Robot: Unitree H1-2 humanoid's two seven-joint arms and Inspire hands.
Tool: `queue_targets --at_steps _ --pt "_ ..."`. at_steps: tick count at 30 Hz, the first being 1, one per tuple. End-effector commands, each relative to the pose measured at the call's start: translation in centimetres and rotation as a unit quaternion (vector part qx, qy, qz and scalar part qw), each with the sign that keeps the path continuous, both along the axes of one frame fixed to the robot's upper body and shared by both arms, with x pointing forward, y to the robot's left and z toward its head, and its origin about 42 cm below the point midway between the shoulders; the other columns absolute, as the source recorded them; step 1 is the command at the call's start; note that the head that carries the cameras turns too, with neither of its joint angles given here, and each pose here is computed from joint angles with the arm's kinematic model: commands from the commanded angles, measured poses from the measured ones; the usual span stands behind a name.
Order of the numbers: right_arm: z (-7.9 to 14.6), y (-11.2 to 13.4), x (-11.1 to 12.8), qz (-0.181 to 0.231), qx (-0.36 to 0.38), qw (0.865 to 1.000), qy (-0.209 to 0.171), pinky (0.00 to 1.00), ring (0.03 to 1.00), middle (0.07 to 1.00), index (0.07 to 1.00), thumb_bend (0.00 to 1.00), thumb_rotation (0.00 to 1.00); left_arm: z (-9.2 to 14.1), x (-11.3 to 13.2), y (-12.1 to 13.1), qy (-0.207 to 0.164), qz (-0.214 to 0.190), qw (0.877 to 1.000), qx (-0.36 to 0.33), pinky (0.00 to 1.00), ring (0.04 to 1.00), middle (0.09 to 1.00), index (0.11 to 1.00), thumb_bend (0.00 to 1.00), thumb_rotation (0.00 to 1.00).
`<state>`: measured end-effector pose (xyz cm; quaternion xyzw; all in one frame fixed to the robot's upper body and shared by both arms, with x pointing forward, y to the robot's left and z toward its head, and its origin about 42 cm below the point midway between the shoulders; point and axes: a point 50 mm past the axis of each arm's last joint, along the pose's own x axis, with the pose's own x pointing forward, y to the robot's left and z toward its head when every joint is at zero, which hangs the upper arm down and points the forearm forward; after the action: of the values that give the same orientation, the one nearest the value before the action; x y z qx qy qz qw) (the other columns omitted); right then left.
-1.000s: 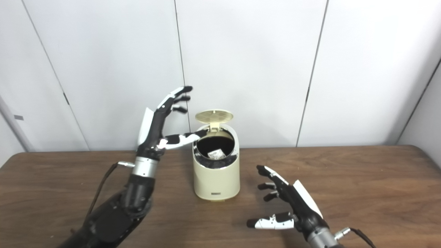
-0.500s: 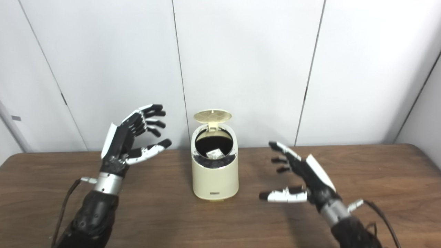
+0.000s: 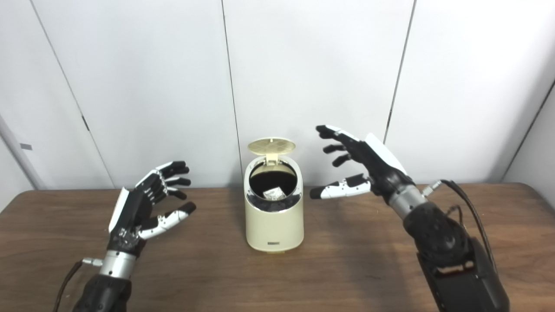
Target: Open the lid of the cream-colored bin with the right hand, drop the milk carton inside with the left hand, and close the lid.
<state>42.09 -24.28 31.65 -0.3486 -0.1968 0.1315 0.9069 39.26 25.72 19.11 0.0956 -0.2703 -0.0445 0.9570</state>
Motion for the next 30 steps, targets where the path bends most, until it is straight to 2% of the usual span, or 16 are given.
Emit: queue_targets --at_steps 1,7,11,16,19,24,30 --pt "2.9 0.3 0.6 0.008 -0.007 0.999 -0.036 0.66 0.813 0.902 0.894 0.74 0.27 1.2 0.2 0.1 -0.035 -0.008 0.999 -0.008 0.57 0.706 0.775 0.807 0.65 0.14" --pt "4.1 1.2 1.5 0.011 -0.039 0.998 -0.058 0.67 0.804 0.888 0.884 0.73 0.29 -0.7 -0.6 0.1 -0.013 -0.005 1.0 -0.005 0.56 0.687 0.76 0.803 0.67 0.17" --pt "4.7 1.6 1.7 0.012 -0.054 0.996 -0.063 0.7 0.821 0.891 0.884 0.74 0.33 -1.4 -1.1 0.0 -0.005 -0.004 1.0 -0.003 0.55 0.674 0.751 0.804 0.64 0.11" --pt "5.7 2.6 2.2 0.003 -0.105 0.991 -0.078 0.77 0.888 0.906 0.882 0.74 0.44 -2.2 -1.5 -0.2 0.007 -0.007 1.0 -0.005 0.57 0.686 0.758 0.808 0.63 0.13" --pt "6.1 3.1 2.4 0.001 -0.134 0.987 -0.091 0.75 0.91 0.899 0.874 0.74 0.49 -2.5 -1.7 -0.2 0.01 -0.007 1.0 -0.005 0.58 0.694 0.766 0.808 0.63 0.15" --pt "6.4 3.9 2.9 0.015 -0.169 0.979 -0.11 0.77 0.931 0.88 0.848 0.74 0.52 -2.6 -1.6 -0.5 0.012 -0.01 1.0 -0.006 0.57 0.698 0.77 0.809 0.63 0.13" --pt "6.5 4.6 2.9 0.029 -0.194 0.973 -0.124 0.79 0.932 0.853 0.822 0.75 0.48 -2.6 -1.6 -0.7 0.011 -0.005 1.0 0.002 0.57 0.684 0.761 0.808 0.64 0.14"
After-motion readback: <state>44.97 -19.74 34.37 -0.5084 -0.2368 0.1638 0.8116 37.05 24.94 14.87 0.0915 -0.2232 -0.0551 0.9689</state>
